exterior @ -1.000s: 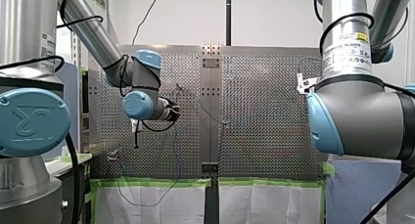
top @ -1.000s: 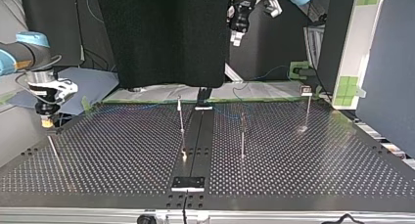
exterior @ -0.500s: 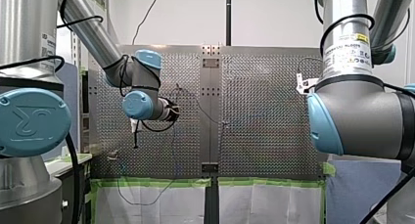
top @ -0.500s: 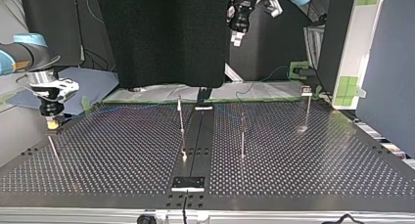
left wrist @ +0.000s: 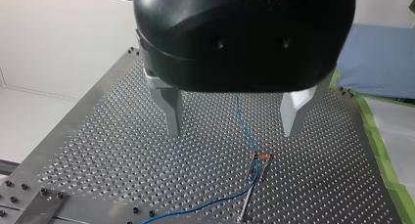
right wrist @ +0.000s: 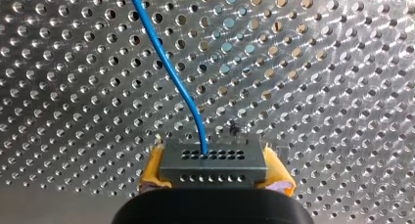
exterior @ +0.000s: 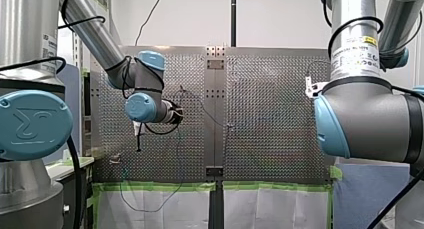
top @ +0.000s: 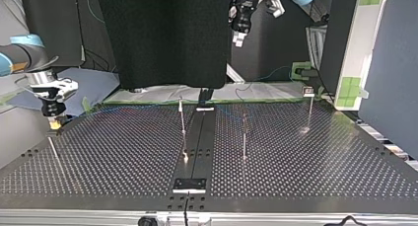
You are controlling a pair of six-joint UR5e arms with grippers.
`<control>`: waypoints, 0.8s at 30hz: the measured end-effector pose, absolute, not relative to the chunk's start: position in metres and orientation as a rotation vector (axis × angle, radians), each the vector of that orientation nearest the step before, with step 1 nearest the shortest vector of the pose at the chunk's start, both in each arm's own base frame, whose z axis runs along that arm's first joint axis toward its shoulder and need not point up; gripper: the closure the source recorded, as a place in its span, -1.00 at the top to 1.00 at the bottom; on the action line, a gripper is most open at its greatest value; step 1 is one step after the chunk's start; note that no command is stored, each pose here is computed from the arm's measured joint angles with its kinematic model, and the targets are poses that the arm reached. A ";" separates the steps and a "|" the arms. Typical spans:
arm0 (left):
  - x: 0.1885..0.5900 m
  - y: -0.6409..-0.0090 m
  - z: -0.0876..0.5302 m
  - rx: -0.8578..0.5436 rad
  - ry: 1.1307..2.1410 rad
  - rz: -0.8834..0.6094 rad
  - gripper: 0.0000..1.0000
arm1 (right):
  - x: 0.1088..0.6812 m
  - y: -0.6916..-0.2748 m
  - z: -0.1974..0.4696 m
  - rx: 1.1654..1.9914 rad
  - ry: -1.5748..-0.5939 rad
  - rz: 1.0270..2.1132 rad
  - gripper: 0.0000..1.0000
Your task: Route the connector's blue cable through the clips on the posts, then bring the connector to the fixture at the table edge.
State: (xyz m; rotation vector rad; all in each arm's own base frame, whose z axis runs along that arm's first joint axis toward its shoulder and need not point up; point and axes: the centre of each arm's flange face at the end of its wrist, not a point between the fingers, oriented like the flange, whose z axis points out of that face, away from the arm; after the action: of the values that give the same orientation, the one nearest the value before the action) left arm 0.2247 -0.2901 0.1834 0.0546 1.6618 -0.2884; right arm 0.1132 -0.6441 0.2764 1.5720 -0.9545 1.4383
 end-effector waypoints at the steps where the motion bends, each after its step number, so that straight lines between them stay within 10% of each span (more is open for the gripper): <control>1: 0.225 -0.290 0.183 0.054 1.662 -0.288 1.00 | 0.113 -0.645 0.277 1.571 -0.955 1.438 -1.00; 24: 0.225 -0.289 0.183 0.053 1.663 -0.285 1.00 | 0.111 -0.656 0.285 1.547 -0.961 1.459 -1.00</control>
State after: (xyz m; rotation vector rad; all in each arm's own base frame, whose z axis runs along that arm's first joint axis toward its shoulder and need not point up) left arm 0.2255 -0.2894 0.1832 0.0532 1.6628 -0.2849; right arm 0.1111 -0.6559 0.2852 1.5467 -0.9614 1.4592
